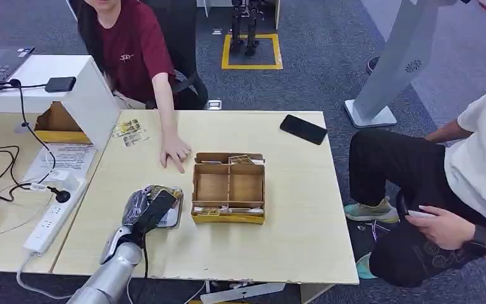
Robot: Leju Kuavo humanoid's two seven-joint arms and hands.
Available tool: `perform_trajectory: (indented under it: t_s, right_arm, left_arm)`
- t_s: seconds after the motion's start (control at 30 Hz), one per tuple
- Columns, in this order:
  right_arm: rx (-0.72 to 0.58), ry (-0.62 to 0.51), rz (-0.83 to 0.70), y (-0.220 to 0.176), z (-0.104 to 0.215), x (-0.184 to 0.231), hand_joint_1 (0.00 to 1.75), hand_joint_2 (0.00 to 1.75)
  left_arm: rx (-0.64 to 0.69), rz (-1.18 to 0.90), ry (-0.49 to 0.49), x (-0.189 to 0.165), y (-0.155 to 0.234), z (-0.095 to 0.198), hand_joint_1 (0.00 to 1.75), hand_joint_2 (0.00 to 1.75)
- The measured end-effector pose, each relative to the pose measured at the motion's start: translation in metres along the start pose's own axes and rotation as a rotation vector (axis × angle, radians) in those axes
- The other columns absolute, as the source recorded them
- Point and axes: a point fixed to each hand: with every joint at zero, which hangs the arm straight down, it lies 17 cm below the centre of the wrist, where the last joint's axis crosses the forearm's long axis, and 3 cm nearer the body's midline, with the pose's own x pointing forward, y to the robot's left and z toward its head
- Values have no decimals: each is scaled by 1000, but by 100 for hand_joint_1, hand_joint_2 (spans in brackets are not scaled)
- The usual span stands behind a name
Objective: Pass the card to the sensor for recognition and then transmit it.
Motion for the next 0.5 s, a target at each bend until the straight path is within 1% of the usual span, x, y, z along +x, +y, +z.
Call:
perform_trajectory:
  t_s: [0.5]
  right_arm:
    - [3, -6, 3, 1, 0, 4, 0, 175]
  left_arm:
    - [-17, -25, 26, -5, -3, -2, 175, 175]
